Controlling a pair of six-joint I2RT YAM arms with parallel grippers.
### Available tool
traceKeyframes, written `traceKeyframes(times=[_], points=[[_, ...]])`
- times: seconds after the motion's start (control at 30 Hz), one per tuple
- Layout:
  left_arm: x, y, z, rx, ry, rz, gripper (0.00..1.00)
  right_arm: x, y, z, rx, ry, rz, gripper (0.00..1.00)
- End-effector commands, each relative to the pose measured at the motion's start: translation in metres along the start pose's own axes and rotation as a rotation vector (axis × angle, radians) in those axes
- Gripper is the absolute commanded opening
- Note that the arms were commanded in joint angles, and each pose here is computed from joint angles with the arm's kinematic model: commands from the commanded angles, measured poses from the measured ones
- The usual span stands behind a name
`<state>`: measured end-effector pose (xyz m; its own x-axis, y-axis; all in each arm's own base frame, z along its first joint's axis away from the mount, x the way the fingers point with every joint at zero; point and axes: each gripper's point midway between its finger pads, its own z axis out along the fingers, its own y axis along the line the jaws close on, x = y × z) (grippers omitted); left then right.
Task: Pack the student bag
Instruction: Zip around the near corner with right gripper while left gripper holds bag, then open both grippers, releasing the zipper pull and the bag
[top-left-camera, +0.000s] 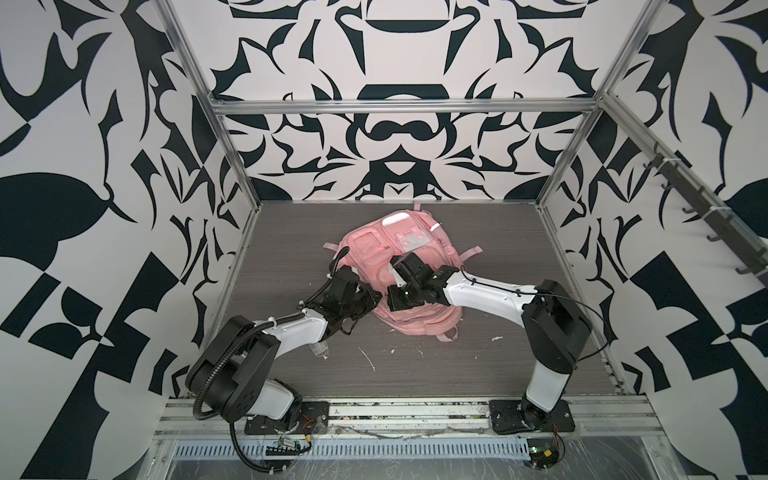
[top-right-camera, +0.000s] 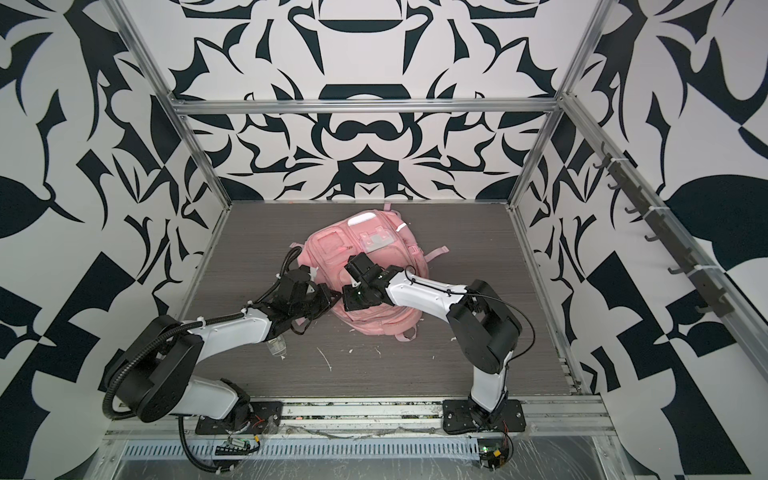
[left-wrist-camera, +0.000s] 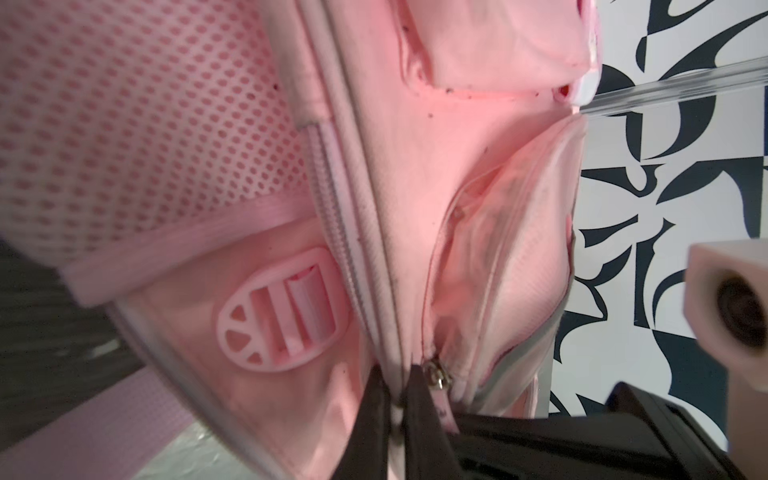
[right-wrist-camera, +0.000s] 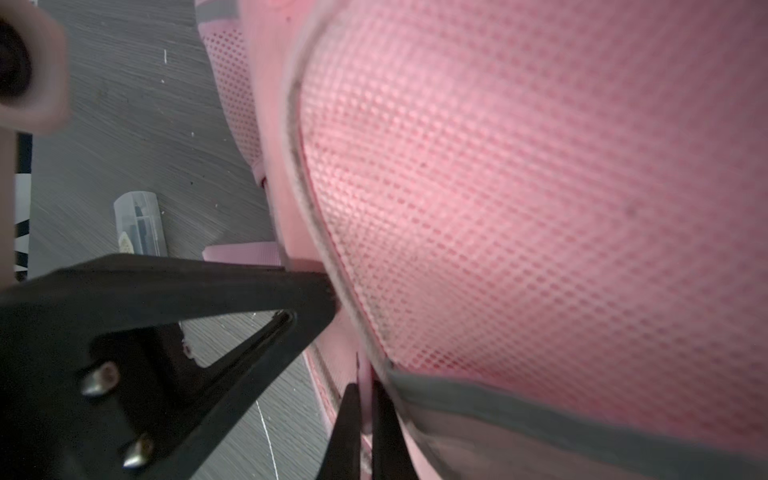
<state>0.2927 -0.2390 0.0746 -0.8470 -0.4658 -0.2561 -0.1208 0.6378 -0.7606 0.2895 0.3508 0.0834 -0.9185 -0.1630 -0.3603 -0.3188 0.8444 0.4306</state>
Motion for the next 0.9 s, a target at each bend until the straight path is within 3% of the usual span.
traceKeyframes(times=[0.0, 0.33, 0.5, 0.6, 0.87], points=[[0.032, 0.032, -0.005, -0.101, 0.118, -0.037, 0.0, -0.065, -0.022, -0.016, 0.101, -0.233, 0.018, 0.0], [0.033, 0.013, 0.02, -0.07, 0.175, -0.003, 0.02, -0.07, -0.013, -0.033, 0.084, -0.246, -0.028, 0.0], [0.03, 0.007, 0.021, -0.063, 0.177, 0.006, 0.04, -0.06, -0.012, -0.046, 0.068, -0.248, -0.019, 0.2], [0.03, 0.004, 0.021, -0.059, 0.185, 0.014, 0.06, -0.052, -0.013, -0.055, 0.062, -0.254, -0.018, 0.28], [0.03, 0.006, 0.006, -0.088, 0.177, 0.062, 0.23, -0.032, -0.029, -0.077, 0.099, -0.277, -0.007, 0.31]])
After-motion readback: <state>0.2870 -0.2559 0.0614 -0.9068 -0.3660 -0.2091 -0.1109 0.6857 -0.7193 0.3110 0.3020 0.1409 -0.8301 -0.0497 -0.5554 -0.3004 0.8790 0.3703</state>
